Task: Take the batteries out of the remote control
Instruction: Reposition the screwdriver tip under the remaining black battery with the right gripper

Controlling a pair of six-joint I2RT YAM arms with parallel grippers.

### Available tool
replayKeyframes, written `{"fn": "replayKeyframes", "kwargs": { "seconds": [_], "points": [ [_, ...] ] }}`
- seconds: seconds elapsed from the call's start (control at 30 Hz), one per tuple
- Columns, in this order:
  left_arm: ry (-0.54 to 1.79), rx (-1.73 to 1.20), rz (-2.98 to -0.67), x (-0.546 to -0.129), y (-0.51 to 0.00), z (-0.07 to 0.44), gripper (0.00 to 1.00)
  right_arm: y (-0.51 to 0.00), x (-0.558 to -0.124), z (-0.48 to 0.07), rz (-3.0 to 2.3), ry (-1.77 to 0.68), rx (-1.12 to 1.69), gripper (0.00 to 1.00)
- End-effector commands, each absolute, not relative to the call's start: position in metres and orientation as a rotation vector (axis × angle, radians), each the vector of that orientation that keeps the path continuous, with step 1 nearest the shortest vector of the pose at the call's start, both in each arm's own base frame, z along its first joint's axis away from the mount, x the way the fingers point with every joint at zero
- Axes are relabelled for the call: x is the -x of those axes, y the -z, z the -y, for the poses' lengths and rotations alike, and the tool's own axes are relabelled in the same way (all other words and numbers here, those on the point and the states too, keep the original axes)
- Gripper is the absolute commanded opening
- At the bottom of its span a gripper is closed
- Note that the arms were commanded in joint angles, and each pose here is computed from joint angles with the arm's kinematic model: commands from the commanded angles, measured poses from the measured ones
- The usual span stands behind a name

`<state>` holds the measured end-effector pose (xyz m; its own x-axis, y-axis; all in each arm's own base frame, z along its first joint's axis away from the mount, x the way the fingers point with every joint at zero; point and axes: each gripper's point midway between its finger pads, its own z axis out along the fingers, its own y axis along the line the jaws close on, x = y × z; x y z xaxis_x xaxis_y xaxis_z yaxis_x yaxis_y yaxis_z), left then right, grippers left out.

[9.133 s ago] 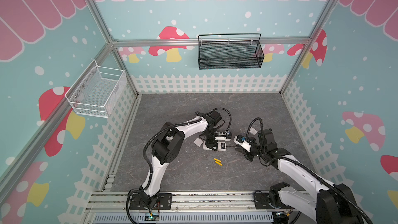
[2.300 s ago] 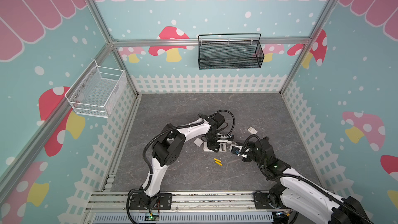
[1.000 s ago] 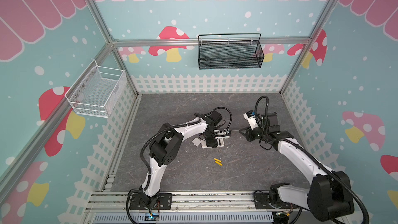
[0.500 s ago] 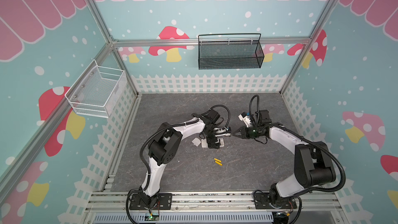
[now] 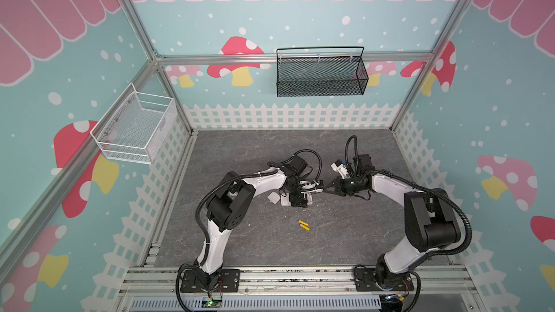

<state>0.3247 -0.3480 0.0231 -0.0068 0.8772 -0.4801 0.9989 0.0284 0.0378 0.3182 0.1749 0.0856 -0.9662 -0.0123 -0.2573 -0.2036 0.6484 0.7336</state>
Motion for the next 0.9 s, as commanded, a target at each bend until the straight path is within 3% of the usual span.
{"fn": "replayKeyframes", "kwargs": {
  "seconds": [0.0,0.23,0.47,0.87],
  "points": [
    [0.403,-1.958,-1.917,-0.319,-0.014,0.342,0.79,-0.082,-0.314,-0.179,-2.66,-1.264,0.119,0.0],
    [0.38,-1.965,-1.927,-0.317,-0.007,0.337,0.67,-0.071,-0.308,-0.178,-2.697,-1.256,0.086,0.0],
    [0.356,-1.968,-1.916,-0.319,-0.007,0.336,0.49,-0.064,-0.306,-0.178,-2.721,-1.242,0.053,0.0],
    [0.352,-1.972,-1.912,-0.319,-0.006,0.336,0.47,-0.055,-0.302,-0.185,-2.755,-1.217,0.0,0.0]
  ]
}}
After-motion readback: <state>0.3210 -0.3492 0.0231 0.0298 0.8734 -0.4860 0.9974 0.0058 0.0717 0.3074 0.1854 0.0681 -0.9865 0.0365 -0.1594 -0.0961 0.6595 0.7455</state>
